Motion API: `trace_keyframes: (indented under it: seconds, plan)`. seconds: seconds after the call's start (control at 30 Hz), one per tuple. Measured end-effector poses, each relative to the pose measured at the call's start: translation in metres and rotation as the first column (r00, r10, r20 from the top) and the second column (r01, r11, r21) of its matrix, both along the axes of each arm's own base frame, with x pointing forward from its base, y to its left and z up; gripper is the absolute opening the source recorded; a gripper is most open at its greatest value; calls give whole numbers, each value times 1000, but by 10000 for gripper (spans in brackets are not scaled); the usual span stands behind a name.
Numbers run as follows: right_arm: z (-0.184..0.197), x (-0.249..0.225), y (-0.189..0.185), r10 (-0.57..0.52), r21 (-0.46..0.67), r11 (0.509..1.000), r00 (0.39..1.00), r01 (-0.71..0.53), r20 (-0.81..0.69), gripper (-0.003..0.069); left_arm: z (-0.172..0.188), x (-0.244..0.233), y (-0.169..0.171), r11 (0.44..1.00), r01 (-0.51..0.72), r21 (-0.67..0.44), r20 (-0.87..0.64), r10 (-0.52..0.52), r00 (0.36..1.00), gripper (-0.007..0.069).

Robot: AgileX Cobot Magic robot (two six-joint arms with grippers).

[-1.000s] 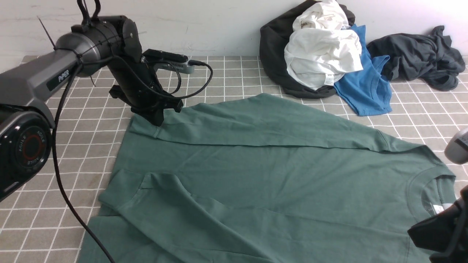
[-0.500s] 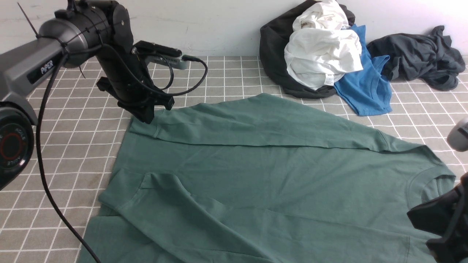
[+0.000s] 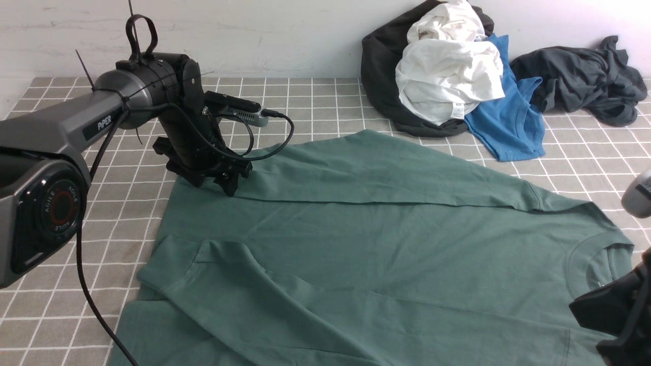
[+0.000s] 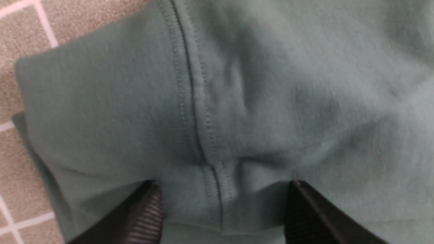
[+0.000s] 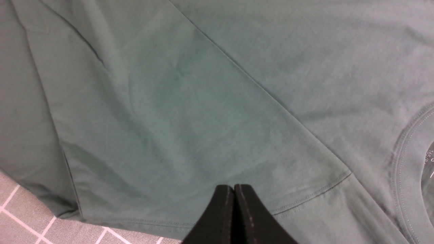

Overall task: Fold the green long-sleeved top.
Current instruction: Use the left arm to clamp the cuff farthest from it, then use the left arm to drag and drop the cuff onto the cuff closest to the left arm

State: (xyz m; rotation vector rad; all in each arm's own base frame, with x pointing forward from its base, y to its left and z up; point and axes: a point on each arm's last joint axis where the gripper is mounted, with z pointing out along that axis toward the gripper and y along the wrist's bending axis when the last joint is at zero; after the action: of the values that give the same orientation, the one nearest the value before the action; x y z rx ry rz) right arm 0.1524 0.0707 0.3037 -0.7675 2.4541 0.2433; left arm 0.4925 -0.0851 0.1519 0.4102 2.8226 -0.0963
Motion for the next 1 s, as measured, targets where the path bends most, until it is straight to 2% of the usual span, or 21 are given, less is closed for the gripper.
trace_keyframes:
  seconds: [0.07, 0.1, 0.23, 0.37, 0.6, 0.73, 0.93, 0.97, 1.0]
  plan:
    - [0, 0, 0, 0, 0, 1000, 1000, 0, 0, -14, 0, 0, 0, 1000, -3, 0, 2, 3, 1000, 358]
    - [0, 0, 0, 0, 0, 1000, 1000, 0, 0, -14, 0, 0, 0, 1000, -2, 1, 2, 2, 1000, 349]
    - [0, 0, 0, 0, 0, 1000, 1000, 0, -1, -14, 1, 0, 0, 1000, -3, 0, -6, 3, 1000, 146]
    - [0, 0, 0, 0, 0, 1000, 1000, 0, -1, -14, 4, 0, -1, 1000, -3, -7, -11, 3, 1000, 27]
    - [0, 0, 0, 0, 0, 1000, 1000, 0, -1, -14, 14, -2, -2, 1000, -1, -12, -8, 1, 1000, 23]
    - [0, 0, 0, 0, -1, 1000, 1000, 0, -2, -14, 34, -10, -1, 1000, 3, -13, -29, -4, 1000, 23]
    - [-1, -1, -1, 3, -18, 1000, 1000, -3, -6, -14, 95, -67, 8, 999, -28, -18, -95, 26, 995, 23]
    - [-1, -1, -1, 3, -18, 1000, 1000, -3, -6, -14, 91, -69, 8, 999, -29, -16, -109, 27, 994, 23]
    - [-1, -1, -1, 4, -20, 1000, 1000, -4, -11, -14, 102, -94, 12, 999, -36, -17, -119, 34, 992, 23]
